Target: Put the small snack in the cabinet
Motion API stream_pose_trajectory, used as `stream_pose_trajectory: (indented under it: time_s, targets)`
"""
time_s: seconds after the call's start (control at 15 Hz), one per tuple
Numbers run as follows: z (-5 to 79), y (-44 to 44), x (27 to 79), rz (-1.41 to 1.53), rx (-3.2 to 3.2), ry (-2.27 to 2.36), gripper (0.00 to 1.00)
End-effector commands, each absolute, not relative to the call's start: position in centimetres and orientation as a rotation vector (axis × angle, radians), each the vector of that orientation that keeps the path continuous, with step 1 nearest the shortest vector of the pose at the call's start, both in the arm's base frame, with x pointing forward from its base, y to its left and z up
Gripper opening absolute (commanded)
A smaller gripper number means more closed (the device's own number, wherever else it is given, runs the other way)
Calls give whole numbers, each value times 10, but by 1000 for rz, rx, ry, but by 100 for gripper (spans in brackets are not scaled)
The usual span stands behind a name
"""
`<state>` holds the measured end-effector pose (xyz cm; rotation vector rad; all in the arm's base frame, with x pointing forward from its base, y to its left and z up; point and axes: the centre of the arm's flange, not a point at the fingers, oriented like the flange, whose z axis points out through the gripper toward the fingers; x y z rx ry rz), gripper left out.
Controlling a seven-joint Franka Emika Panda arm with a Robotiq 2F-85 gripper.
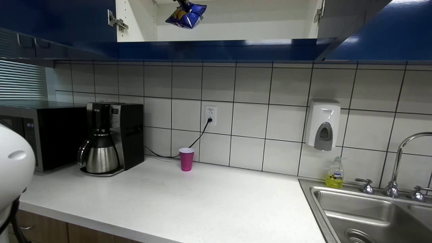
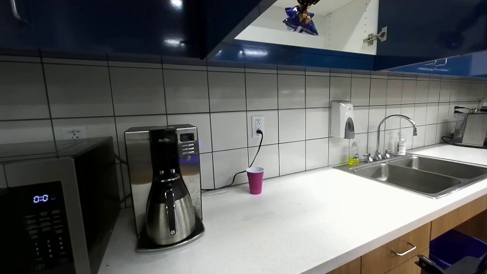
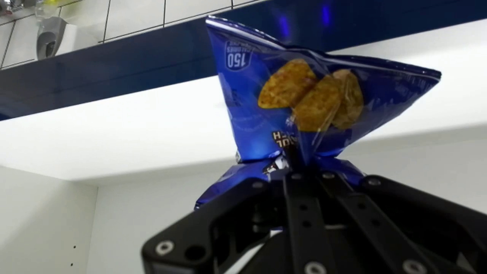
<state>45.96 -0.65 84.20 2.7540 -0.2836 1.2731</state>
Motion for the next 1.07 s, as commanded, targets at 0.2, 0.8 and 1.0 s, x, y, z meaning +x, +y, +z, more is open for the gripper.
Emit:
stream_pose_trajectory:
  time_s: [0.2,0.8,1.0]
  targets:
    - [858,-6,525,1260,2708,-353,0]
    - [844,-8,570,1233,2679,-391,0]
    - [842,-10,575,1215,2679,-417,26]
